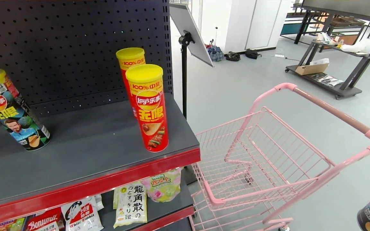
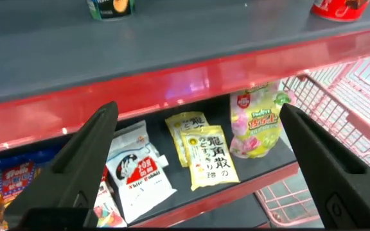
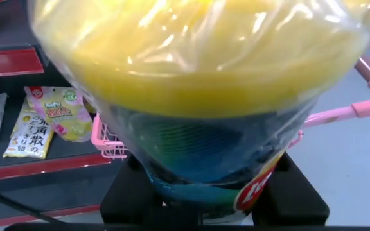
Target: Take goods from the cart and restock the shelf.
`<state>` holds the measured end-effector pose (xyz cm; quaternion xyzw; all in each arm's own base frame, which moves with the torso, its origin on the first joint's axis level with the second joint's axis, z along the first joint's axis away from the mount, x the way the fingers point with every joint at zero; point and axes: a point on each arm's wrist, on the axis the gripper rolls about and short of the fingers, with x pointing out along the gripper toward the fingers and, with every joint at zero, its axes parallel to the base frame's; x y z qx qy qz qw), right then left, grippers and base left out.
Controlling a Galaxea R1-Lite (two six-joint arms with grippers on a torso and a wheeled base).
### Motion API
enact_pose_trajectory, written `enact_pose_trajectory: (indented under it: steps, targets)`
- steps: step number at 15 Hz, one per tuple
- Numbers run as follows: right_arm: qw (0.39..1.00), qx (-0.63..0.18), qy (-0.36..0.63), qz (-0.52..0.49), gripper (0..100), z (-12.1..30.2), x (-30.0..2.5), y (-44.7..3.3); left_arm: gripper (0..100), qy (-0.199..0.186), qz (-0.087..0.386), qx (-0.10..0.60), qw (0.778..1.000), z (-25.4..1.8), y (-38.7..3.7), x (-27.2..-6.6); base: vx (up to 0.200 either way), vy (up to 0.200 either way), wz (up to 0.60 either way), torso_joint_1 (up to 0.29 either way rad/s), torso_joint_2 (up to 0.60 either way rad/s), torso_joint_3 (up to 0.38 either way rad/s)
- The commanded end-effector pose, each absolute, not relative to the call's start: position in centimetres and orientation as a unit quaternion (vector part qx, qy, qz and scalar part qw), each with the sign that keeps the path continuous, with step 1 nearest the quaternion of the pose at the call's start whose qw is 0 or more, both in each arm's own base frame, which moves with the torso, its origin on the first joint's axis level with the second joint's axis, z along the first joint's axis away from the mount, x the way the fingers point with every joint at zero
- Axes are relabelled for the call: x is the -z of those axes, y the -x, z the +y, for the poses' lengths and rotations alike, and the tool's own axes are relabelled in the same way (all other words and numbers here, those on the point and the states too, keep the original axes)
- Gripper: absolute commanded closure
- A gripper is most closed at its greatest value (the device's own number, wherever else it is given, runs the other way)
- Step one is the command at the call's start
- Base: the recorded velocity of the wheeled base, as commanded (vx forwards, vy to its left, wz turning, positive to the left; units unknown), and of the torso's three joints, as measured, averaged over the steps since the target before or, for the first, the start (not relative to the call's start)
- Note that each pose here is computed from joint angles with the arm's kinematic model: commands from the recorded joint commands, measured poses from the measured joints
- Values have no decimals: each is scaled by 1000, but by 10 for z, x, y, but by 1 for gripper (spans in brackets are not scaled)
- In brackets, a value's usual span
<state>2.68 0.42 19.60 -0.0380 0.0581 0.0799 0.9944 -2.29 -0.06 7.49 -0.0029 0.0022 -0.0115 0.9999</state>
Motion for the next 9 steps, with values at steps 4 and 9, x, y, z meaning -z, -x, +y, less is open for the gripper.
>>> enact_pose_trajectory:
  steps: [4,9]
  targets:
    - [993,-76,49,73,100,4,-188,-28,0,3,3,11,1000,-1,23,-75,0,0,450,49,-101,-62]
    - [993,-76,51,75,100,4,-186,-29,0,3,3,11,1000,-1,23,-75,0,0,600,8,-3,-1]
